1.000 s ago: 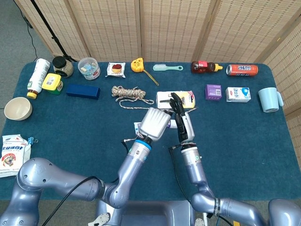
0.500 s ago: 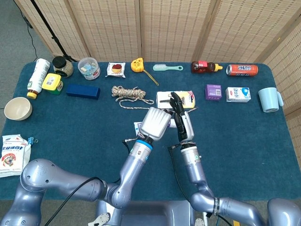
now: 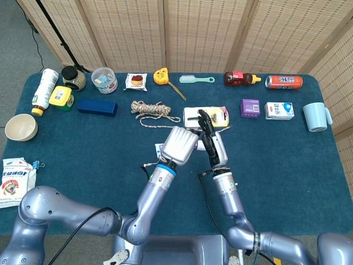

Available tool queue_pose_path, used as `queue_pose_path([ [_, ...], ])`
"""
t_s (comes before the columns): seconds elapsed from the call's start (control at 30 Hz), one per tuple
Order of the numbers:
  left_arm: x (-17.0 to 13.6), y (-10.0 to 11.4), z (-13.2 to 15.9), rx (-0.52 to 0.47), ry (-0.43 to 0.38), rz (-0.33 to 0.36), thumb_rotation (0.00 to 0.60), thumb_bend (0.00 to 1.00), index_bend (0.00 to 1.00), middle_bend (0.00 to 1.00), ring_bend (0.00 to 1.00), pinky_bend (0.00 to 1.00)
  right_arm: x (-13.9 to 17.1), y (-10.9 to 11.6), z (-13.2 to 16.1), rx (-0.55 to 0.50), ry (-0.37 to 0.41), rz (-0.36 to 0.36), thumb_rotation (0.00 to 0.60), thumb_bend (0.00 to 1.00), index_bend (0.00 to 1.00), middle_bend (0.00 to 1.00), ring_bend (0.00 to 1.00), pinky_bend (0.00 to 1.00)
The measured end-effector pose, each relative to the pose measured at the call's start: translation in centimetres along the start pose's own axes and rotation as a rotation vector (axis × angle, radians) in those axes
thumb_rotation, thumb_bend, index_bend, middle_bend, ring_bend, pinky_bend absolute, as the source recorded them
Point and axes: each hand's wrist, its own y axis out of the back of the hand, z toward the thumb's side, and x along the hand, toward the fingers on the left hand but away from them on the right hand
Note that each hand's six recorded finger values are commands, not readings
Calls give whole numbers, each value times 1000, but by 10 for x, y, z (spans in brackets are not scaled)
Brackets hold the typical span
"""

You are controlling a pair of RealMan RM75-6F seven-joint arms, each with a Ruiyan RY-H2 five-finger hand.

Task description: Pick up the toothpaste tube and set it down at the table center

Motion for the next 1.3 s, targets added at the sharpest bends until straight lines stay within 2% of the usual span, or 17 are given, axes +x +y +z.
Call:
queue_pose_path([
  [0.37,-12,3,-21,9,-14,9,600,995,630,536,572,638,10,16,-4,66,-27,-2,127,0,0,0,0,0],
  [0.63,-25,-4,-36,9,-48,-26,600,995,623,536,547,638,13,36,0,138,-26,-21,127,0,0,0,0,0],
  [0.87,-34,-18,-48,36,-76,-73,600,995,624,536,545,638,14,63,3,202,-30,-52,127,0,0,0,0,0],
  [1.3,-40,-54,-62,89,-80,-158,600,989,606,524,509,638,10,88,14,242,-19,-80,128,0,0,0,0,0],
])
